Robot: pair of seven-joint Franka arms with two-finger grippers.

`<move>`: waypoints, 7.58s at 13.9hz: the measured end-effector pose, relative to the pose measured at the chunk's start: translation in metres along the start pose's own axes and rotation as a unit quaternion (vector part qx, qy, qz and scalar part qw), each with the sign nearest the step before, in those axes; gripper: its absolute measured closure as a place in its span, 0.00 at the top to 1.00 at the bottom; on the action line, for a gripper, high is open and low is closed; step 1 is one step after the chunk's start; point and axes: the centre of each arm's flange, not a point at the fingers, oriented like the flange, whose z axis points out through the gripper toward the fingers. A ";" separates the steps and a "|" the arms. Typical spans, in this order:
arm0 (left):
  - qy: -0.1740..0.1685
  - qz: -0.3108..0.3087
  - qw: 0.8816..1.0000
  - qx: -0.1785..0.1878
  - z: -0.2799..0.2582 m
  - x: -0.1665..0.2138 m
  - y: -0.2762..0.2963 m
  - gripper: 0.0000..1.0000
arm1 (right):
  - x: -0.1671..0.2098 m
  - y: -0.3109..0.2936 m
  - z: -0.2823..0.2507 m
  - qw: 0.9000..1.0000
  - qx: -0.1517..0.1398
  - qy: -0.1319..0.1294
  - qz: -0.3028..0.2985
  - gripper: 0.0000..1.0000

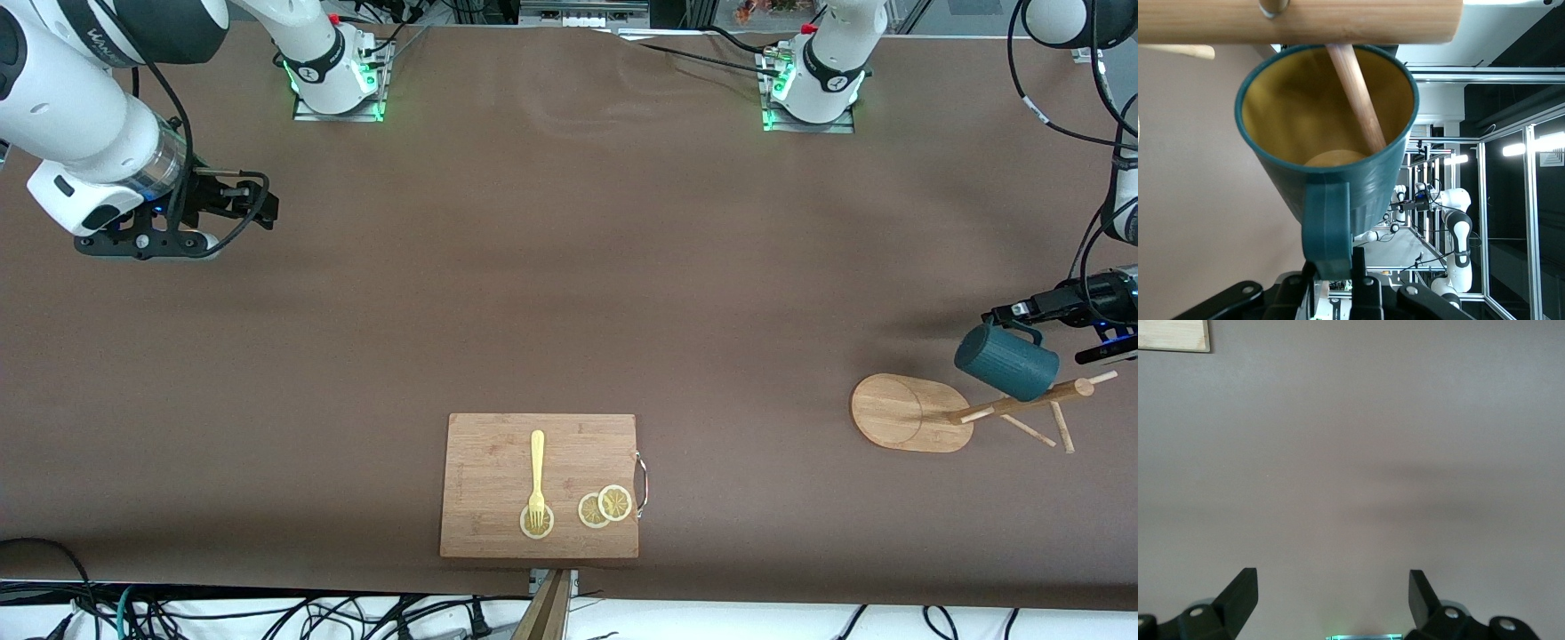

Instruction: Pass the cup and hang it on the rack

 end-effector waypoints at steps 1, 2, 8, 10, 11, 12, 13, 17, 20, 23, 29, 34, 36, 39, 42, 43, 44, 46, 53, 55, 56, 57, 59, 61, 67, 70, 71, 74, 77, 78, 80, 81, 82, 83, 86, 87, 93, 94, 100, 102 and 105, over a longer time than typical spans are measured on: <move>0.000 -0.001 1.000 0.000 0.000 0.000 -0.002 0.24 | 0.000 0.000 0.000 1.000 0.000 0.000 0.000 1.00; 0.000 -0.004 1.000 -0.001 0.000 0.000 -0.006 0.24 | 0.000 0.000 0.000 1.000 0.000 0.000 0.000 1.00; 0.007 -0.016 1.000 -0.022 0.002 -0.002 -0.028 0.40 | 0.000 0.000 0.000 1.000 -0.006 0.001 -0.001 1.00; 0.009 -0.018 0.999 -0.030 0.001 -0.004 -0.032 0.34 | 0.000 -0.002 0.000 1.000 -0.007 0.002 -0.003 1.00; 0.009 -0.018 0.999 -0.032 0.001 -0.004 -0.033 0.34 | 0.000 -0.002 0.000 1.000 -0.007 0.002 -0.003 1.00; 0.009 -0.018 0.999 -0.034 0.001 -0.004 -0.033 0.34 | 0.000 -0.002 0.000 1.000 -0.007 0.002 -0.003 1.00; 0.008 -0.018 0.999 -0.034 0.001 -0.004 -0.033 0.34 | 0.000 -0.002 0.000 1.000 -0.007 0.002 -0.003 1.00; 0.007 -0.017 0.999 -0.036 0.001 -0.004 -0.031 0.34 | 0.000 -0.002 0.000 1.000 -0.007 0.002 -0.003 1.00; 0.005 -0.013 0.999 -0.051 0.003 -0.004 -0.028 0.26 | 0.000 -0.002 0.000 1.000 -0.007 0.002 -0.003 1.00; 0.006 -0.014 0.998 -0.065 0.004 -0.004 -0.026 0.22 | 0.000 -0.002 0.000 1.000 -0.007 0.002 -0.003 1.00; 0.020 -0.054 0.993 -0.107 0.005 0.002 -0.018 0.22 | 0.000 -0.003 0.000 1.000 -0.007 0.002 -0.004 1.00; 0.043 -0.051 0.990 -0.125 -0.006 0.004 -0.015 0.22 | -0.001 -0.004 -0.001 1.000 -0.007 0.002 -0.005 1.00; 0.061 -0.053 0.988 -0.135 -0.019 0.002 -0.018 0.22 | -0.001 -0.004 -0.001 1.000 -0.007 0.002 -0.005 1.00; 0.072 -0.059 0.986 -0.141 -0.031 -0.005 -0.029 0.22 | -0.001 -0.005 -0.001 1.000 -0.007 0.002 -0.006 1.00; 0.073 -0.060 0.985 -0.147 -0.031 -0.006 -0.032 0.22 | -0.001 -0.005 -0.001 1.000 -0.007 0.002 -0.006 1.00; 0.074 -0.060 0.984 -0.149 -0.031 -0.006 -0.034 0.22 | -0.001 -0.005 -0.001 1.000 -0.007 0.002 -0.006 1.00; 0.074 -0.062 0.984 -0.149 -0.030 -0.007 -0.038 0.26 | -0.001 -0.005 -0.001 1.000 -0.007 0.002 -0.006 1.00; 0.076 -0.062 0.984 -0.150 -0.030 -0.008 -0.045 0.45 | -0.001 -0.005 -0.001 1.000 -0.008 0.002 -0.006 1.00; 0.073 -0.054 0.984 -0.152 -0.031 -0.006 -0.045 1.00 | -0.001 -0.005 -0.001 1.000 -0.008 0.002 -0.006 1.00; 0.053 -0.036 0.987 -0.149 -0.033 0.000 -0.028 1.00 | -0.001 -0.005 -0.001 1.000 -0.008 0.002 -0.006 1.00; 0.046 -0.031 0.988 -0.144 -0.035 0.002 -0.023 1.00 | -0.001 -0.005 -0.001 1.000 -0.008 0.002 -0.006 1.00; 0.044 -0.028 0.989 -0.140 -0.037 0.003 -0.020 1.00 | -0.001 -0.005 -0.001 1.000 -0.008 0.002 -0.006 1.00; 0.042 -0.028 0.989 -0.140 -0.040 0.001 -0.020 1.00 | -0.001 -0.005 -0.001 1.000 -0.008 0.002 -0.006 1.00; 0.031 -0.037 0.990 -0.132 -0.042 -0.004 -0.022 1.00 | -0.001 -0.005 -0.001 1.000 -0.008 0.002 -0.006 1.00; 0.014 -0.022 0.993 -0.111 -0.045 -0.015 -0.033 1.00 | -0.001 -0.005 -0.001 1.000 -0.008 0.002 -0.006 1.00; -0.006 -0.002 0.996 -0.085 -0.052 -0.027 -0.040 1.00 | -0.001 -0.005 -0.001 1.000 -0.008 0.002 -0.006 1.00; -0.012 0.002 0.997 -0.073 -0.059 -0.031 -0.040 1.00 | -0.001 -0.005 -0.001 1.000 -0.008 0.003 -0.006 1.00; -0.029 0.021 0.999 -0.029 -0.084 -0.027 -0.019 1.00 | -0.001 -0.005 -0.001 1.000 -0.007 0.003 -0.006 1.00; -0.082 0.032 0.995 0.057 -0.100 -0.011 0.032 1.00 | -0.001 -0.005 -0.002 1.000 -0.007 0.004 -0.006 1.00; -0.099 0.030 0.991 0.089 -0.104 -0.009 0.053 1.00 | -0.002 -0.005 -0.003 1.000 -0.007 0.004 -0.006 1.00; -0.135 0.030 0.977 0.163 -0.109 -0.006 0.098 1.00 | -0.002 -0.005 -0.003 1.000 -0.007 0.005 -0.006 1.00; -0.155 0.034 0.966 0.203 -0.107 -0.003 0.123 1.00 | -0.002 -0.005 -0.004 1.000 -0.007 0.005 -0.006 1.00; -0.176 0.040 0.954 0.241 -0.098 0.002 0.147 1.00 | -0.002 -0.005 -0.004 1.000 -0.007 0.006 -0.006 1.00; -0.200 0.043 0.938 0.278 -0.082 0.009 0.171 1.00 | -0.002 -0.005 -0.004 1.000 -0.007 0.006 -0.006 1.00; -0.257 0.041 0.883 0.391 0.006 0.032 0.244 1.00 | -0.002 -0.004 -0.006 1.000 -0.006 0.010 -0.005 1.00; -0.266 0.041 0.865 0.423 0.039 0.036 0.265 1.00 | -0.003 -0.003 -0.008 1.000 -0.005 0.012 -0.003 1.00; -0.269 0.098 0.748 0.599 0.184 0.039 0.360 1.00 | -0.023 0.037 -0.041 0.998 0.057 0.022 0.034 1.00; -0.260 0.121 0.726 0.625 0.199 0.038 0.375 1.00 | -0.027 0.042 -0.046 0.997 0.060 0.024 0.037 1.00; -0.187 0.099 0.714 0.668 0.264 0.001 0.410 1.00 | -0.026 0.048 -0.045 0.996 0.073 0.021 0.041 1.00; -0.164 0.071 0.709 0.682 0.298 -0.018 0.414 1.00 | -0.024 0.047 -0.041 0.996 0.073 0.019 0.041 1.00; -0.159 0.060 0.709 0.685 0.305 -0.028 0.412 1.00 | -0.020 0.046 -0.038 0.996 0.072 0.020 0.041 1.00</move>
